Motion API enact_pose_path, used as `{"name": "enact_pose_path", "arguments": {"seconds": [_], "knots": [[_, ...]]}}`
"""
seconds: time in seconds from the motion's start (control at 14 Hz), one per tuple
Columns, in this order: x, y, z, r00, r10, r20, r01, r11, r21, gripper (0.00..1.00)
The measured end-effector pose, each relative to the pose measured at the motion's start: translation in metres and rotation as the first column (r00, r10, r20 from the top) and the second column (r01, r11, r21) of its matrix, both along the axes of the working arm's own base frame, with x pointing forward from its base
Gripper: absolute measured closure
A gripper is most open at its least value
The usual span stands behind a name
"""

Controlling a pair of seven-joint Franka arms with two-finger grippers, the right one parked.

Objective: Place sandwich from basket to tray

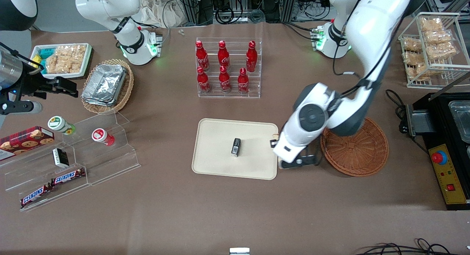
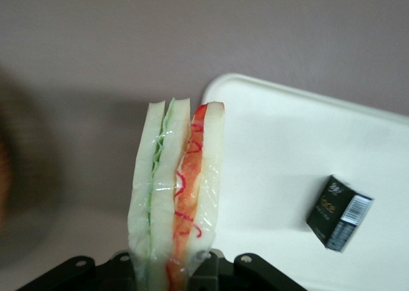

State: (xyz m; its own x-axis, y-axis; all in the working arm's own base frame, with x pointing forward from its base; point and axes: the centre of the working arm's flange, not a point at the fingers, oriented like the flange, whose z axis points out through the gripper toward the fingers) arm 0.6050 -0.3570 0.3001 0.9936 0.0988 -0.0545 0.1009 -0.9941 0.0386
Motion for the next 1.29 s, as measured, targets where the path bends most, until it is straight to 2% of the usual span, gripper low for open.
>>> {"name": "enact_pose_path", "arguments": {"seconds": [0.14, 0.29, 0.79, 0.86, 1.0, 1.14, 1.29], "knots": [[-0.009, -0.021, -0.044, 0.998, -0.064, -0.006, 0.064, 0.998, 0.004, 0.8], [-0.016, -0.032, -0.068, 0.993, -0.113, -0.011, 0.114, 0.993, 0.031, 0.8], [-0.03, -0.05, -0.086, 0.983, -0.18, -0.027, 0.181, 0.983, 0.043, 0.82], [-0.03, -0.05, -0.086, 0.983, -0.18, -0.026, 0.181, 0.983, 0.044, 0.77], [-0.023, -0.049, -0.078, 0.985, -0.173, -0.007, 0.173, 0.984, 0.038, 0.58], [-0.003, -0.044, -0.044, 0.988, -0.15, 0.04, 0.148, 0.988, 0.034, 0.37], [0.017, -0.019, 0.013, 0.992, -0.106, 0.071, 0.102, 0.993, 0.065, 0.18]]}}
